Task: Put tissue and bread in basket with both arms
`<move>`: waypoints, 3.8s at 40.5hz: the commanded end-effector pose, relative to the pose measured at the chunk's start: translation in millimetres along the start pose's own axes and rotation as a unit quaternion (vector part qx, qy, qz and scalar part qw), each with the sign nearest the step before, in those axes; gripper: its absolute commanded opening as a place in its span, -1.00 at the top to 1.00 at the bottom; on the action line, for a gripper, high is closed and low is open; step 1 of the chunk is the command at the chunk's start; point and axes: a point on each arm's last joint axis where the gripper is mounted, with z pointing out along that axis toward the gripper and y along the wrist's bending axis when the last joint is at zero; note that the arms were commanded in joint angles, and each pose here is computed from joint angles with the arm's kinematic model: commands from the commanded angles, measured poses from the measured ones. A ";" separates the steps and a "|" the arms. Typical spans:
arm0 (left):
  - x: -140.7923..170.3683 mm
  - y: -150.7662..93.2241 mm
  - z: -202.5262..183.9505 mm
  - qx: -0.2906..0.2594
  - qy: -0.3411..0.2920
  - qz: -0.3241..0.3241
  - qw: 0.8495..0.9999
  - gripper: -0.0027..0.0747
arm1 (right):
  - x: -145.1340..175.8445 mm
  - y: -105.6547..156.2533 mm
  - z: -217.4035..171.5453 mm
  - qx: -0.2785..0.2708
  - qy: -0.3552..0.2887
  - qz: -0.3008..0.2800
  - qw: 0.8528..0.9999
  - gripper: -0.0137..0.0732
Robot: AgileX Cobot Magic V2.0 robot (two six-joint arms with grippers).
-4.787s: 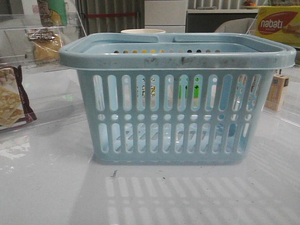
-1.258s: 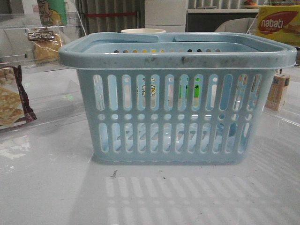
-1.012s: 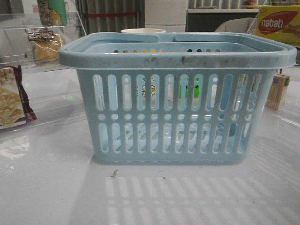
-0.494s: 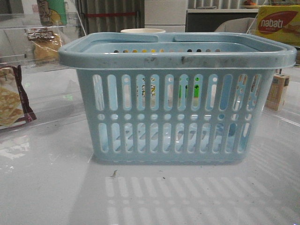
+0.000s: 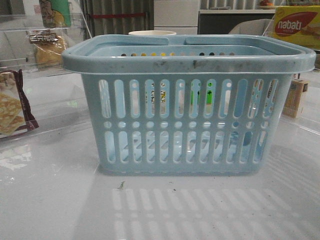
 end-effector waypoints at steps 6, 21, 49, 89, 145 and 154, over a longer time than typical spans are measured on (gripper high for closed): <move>-16.1 0.1 -5.7 -0.002 -0.055 0.002 0.998 0.60 | -17.0 77.7 -55.0 -0.116 -0.080 -0.056 0.988 0.30; -16.1 0.1 -5.7 -0.002 -0.055 0.002 0.998 0.60 | 29.8 172.9 -21.0 -0.221 0.001 -0.131 0.966 0.30; -16.1 0.1 -5.7 -0.002 -0.055 0.002 0.998 0.60 | 43.3 182.0 -11.0 -0.229 0.042 -0.133 0.963 -0.60; -16.1 -0.1 -4.6 0.000 -0.053 0.000 0.999 0.60 | 149.3 49.2 -187.6 -0.225 -0.110 -0.208 0.946 -0.60; -160.0 113.2 212.3 -0.106 -0.040 -0.057 0.992 -0.89 | 153.8 47.5 -187.2 -0.225 -0.107 -0.209 0.946 -0.60; -164.5 137.6 245.1 -0.122 -0.048 -0.065 0.989 -0.89 | 153.8 47.5 -187.2 -0.225 -0.107 -0.209 0.946 -0.60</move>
